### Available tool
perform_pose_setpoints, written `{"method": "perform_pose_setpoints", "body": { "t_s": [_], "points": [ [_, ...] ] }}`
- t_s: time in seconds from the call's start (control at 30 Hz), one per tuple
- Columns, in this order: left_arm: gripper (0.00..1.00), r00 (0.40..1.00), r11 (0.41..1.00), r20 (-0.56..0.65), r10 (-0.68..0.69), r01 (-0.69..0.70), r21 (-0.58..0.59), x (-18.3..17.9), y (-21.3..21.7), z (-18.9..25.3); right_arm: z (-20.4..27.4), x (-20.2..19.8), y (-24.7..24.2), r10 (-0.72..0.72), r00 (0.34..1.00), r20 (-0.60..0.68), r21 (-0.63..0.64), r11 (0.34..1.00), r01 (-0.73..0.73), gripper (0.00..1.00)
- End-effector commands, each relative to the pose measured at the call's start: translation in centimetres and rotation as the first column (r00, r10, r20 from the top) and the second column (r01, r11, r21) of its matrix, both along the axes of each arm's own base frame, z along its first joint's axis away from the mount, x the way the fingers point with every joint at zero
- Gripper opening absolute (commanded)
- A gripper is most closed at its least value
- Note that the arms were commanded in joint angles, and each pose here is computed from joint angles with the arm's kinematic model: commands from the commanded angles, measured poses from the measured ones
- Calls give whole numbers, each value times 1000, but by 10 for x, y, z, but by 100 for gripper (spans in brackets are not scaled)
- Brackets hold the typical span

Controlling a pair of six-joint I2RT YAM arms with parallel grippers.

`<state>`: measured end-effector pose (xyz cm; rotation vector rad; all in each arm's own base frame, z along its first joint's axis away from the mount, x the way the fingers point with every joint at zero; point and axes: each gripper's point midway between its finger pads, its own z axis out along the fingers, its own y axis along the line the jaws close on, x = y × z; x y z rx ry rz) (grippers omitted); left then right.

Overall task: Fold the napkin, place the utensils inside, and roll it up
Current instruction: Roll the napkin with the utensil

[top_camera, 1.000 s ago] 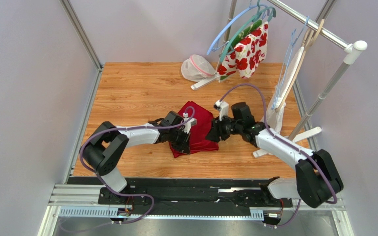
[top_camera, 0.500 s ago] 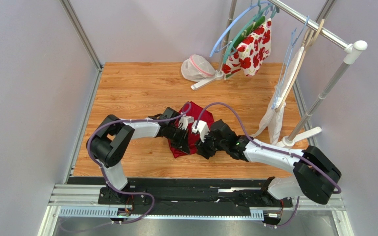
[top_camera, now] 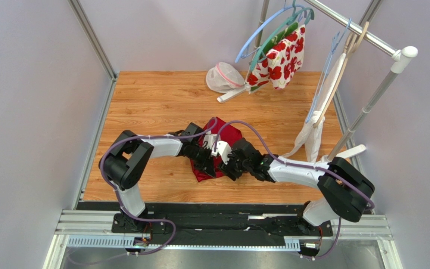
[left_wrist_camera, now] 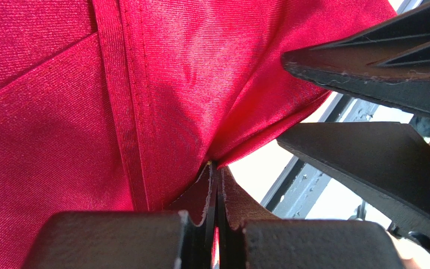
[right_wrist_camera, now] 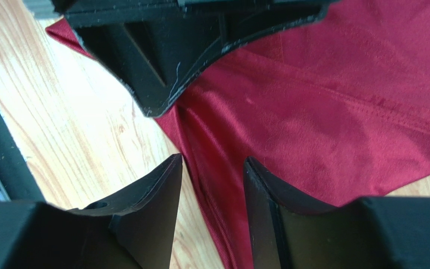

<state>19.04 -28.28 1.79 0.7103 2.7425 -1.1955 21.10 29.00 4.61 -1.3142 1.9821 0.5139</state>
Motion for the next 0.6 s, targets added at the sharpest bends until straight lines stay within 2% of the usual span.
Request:
{"method": "perform_pose_setpoints", "body": {
  "t_s": [0.0, 0.17, 0.27, 0.4, 0.5, 0.57],
  "points": [
    [0, 1000, 1000, -9, -8, 8, -2, 2, -1, 3, 15, 15, 20, 34, 997, 73, 42, 998, -37, 47],
    [0, 1000, 1000, -7, -5, 5, -10, 4, -2, 4, -1, 6, 19, 60, 998, 3, -7, 998, -60, 43],
    [0, 1000, 1000, -6, -5, 5, -14, 5, -3, 4, -5, 1, 18, 66, 997, -28, -18, 998, -67, 35],
    [0, 1000, 1000, -1, -7, 7, -20, 5, -3, 7, -11, 1, 18, 60, 996, -72, -43, 997, -63, 15],
    [0, 1000, 999, 7, -9, 10, -31, 5, -4, 9, -21, -6, 16, 69, 986, -153, -63, 995, -80, 3],
    [0, 1000, 999, 15, -5, 6, -39, 7, -5, 11, -21, -9, 17, 72, 974, -216, -54, 995, -86, 0]
  ]
}}
